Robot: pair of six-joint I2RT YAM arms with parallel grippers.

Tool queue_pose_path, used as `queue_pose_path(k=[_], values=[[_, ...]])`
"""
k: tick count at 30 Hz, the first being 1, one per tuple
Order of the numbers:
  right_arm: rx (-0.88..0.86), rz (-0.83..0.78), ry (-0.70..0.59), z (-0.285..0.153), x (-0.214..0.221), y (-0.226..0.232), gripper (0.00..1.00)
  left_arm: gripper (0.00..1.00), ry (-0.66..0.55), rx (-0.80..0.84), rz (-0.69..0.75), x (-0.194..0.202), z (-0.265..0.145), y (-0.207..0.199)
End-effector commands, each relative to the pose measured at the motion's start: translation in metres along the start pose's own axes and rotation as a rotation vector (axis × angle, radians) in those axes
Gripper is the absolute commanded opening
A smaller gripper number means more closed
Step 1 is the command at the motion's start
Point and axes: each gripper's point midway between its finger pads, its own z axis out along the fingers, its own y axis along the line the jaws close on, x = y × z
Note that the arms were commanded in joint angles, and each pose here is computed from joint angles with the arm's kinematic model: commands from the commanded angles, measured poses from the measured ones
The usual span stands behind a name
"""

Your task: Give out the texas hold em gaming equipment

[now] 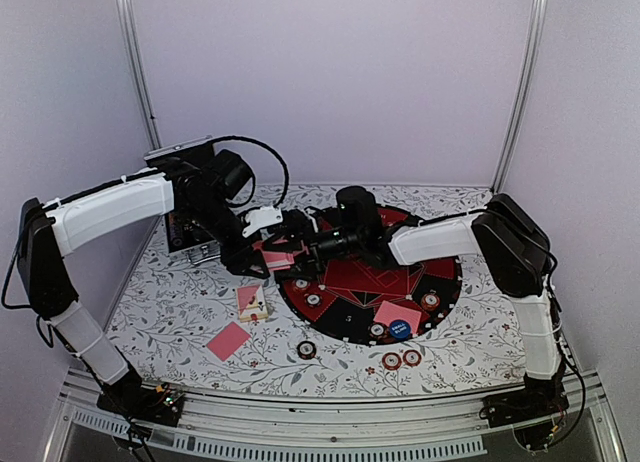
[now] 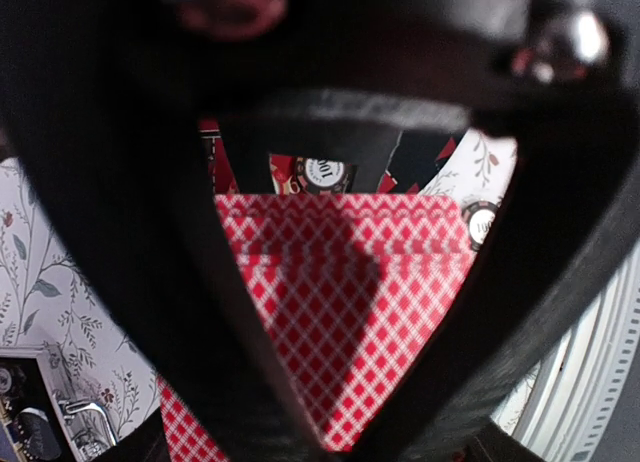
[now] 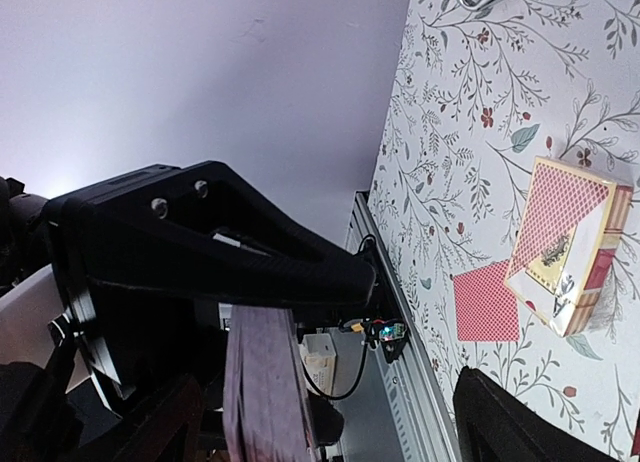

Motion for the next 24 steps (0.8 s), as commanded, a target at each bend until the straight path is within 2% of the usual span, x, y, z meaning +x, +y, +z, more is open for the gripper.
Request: queue_pose_path(k=[1,9,13,17,24], values=[[-0.02,0.005,0.037,0.017,0.004,-0.002,0.89,0.0,-0.031,-0.015,0.031,-0.008,-0.005,-0.002],[-0.017,0.034,0.054,0.023,0.005,-0.014,0.86,0.0,-0.035,-0.01,0.036,-0.009,-0.005,-0.003],[-0.004,0.059,0.029,0.012,-0.001,-0.027,0.79,0.0,-0.034,-0.013,0.036,-0.009,-0.007,-0.003],[-0.01,0.054,0.011,0.001,-0.004,-0.022,0.7,0.0,-0.033,-0.017,0.039,-0.008,-0.008,-0.002],[-0.008,0.057,0.006,-0.009,-0.001,-0.021,0.63,0.0,-0.031,-0.015,0.038,-0.008,-0.007,-0.002]])
